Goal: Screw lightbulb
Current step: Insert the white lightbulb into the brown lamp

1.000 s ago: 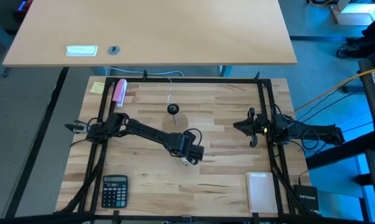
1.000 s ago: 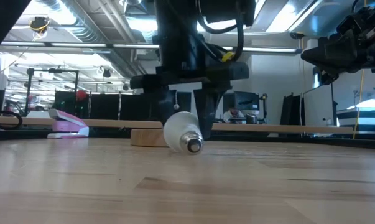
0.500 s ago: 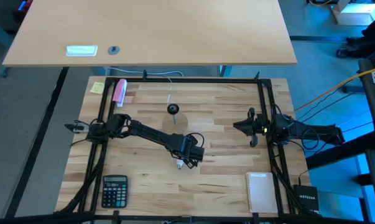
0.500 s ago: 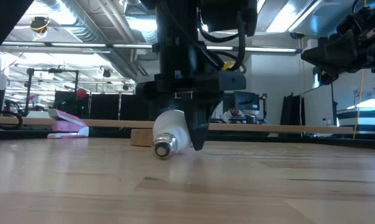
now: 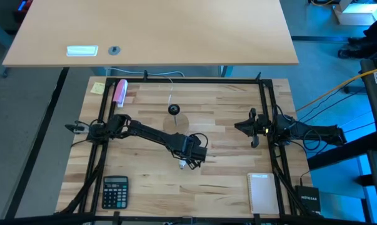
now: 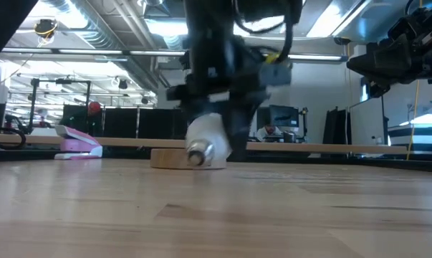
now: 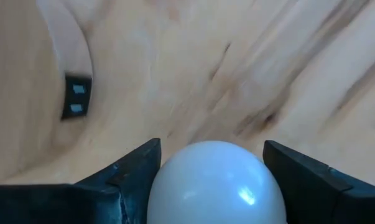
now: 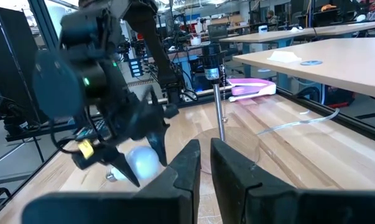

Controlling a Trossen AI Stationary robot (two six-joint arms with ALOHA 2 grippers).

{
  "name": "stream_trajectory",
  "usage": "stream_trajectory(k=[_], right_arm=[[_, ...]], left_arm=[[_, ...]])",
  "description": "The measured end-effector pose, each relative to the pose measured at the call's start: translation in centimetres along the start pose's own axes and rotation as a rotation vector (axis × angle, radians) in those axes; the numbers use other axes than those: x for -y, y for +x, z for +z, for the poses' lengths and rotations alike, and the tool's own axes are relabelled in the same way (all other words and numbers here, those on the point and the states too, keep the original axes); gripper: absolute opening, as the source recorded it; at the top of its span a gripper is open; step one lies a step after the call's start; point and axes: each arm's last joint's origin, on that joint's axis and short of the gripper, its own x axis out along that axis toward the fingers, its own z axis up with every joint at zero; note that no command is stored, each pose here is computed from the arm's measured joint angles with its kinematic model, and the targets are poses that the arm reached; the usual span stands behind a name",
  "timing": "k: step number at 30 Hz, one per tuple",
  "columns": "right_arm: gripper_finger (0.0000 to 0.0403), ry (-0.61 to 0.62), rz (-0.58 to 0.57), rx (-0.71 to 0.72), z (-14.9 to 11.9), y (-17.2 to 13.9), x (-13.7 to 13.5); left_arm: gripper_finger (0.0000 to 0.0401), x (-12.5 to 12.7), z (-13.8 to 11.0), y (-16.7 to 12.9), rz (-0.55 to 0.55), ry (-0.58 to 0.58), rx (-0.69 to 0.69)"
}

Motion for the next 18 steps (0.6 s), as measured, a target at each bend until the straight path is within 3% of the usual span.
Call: stream_trajectory(k=[8,13,18], right_arm=[[0.0042,0.000,0.000,0.000,0.0,0.0,0.0],[0.0042,0.000,0.000,0.000,0.0,0.0,0.0],[0.0042,0.000,0.000,-0.001,0.0,0.0,0.0]], left_arm=[[0.0255,0.3,1.0,-6.8,0.021,0.075,0.300],[0.0249,-0.3,0.1,-11.7,0.106,0.128,0.506],[0.0252,-1.8,-0.5,-16.3,0.247,0.106,0.730]])
